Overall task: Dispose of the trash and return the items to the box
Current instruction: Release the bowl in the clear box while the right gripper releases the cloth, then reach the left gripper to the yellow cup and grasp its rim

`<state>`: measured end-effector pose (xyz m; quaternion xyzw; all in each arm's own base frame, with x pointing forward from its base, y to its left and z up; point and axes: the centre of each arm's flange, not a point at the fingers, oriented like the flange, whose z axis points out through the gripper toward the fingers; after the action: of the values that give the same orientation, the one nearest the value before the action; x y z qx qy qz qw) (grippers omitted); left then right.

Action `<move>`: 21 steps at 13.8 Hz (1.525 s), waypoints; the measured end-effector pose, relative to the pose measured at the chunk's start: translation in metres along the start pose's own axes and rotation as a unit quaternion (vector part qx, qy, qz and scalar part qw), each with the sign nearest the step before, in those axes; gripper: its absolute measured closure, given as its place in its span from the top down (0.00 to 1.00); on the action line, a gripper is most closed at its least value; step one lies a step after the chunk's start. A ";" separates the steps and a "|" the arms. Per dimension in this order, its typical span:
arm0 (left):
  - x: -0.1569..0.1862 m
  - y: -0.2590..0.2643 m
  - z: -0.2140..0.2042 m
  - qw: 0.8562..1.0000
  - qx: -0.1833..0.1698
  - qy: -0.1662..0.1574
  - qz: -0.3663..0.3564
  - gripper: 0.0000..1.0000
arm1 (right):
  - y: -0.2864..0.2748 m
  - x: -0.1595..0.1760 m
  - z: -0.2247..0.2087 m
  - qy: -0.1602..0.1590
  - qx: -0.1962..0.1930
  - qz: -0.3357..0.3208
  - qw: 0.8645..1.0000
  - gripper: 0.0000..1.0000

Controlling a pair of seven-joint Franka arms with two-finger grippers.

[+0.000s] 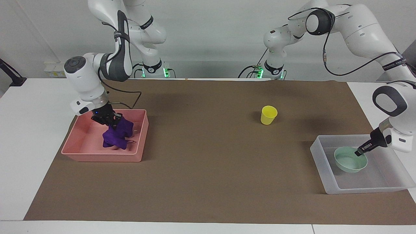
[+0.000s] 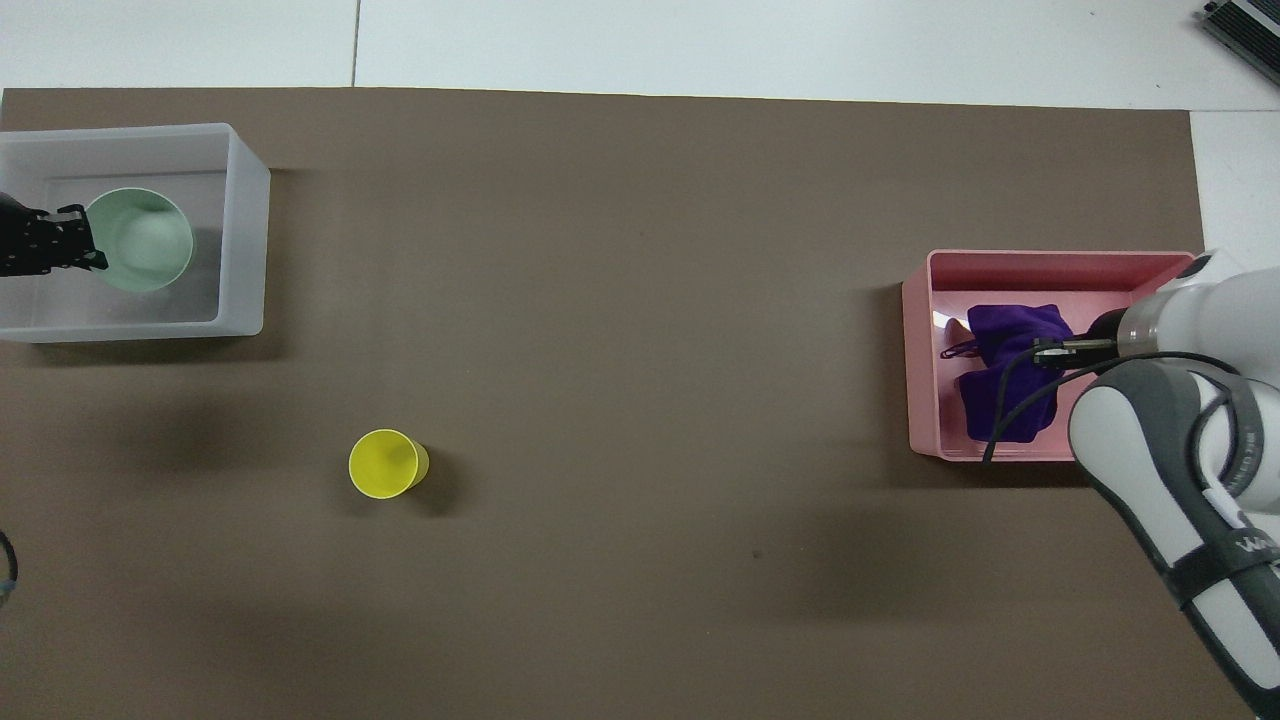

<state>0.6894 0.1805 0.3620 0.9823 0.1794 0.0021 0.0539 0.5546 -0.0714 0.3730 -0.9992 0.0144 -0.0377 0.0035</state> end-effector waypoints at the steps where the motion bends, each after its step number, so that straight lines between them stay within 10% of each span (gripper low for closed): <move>1: 0.001 0.001 0.010 1.000 0.000 -0.006 0.001 0.03 | 0.000 -0.002 0.007 -0.001 0.000 0.000 1.000 0.23; 7: 0.007 0.022 -0.028 0.999 -0.006 0.032 0.028 0.67 | -0.013 0.006 -0.029 0.018 0.000 0.001 1.000 0.92; 10: -0.026 0.042 -0.103 0.999 -0.003 0.003 0.046 1.00 | -0.055 0.010 -0.076 0.010 0.006 0.030 0.999 1.00; 15: -0.139 0.133 -0.153 0.986 0.018 -0.119 0.118 1.00 | -0.091 0.006 -0.160 0.020 0.010 0.049 0.999 1.00; 21: -0.275 0.164 -0.066 0.980 0.005 -0.120 0.157 1.00 | -0.071 -0.007 -0.274 -0.001 0.008 0.055 0.998 1.00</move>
<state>0.4887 -0.0622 0.4491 0.9916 0.0153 -0.1084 0.0694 0.5293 -0.0014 0.6458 -0.9969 0.0687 -0.0363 0.0136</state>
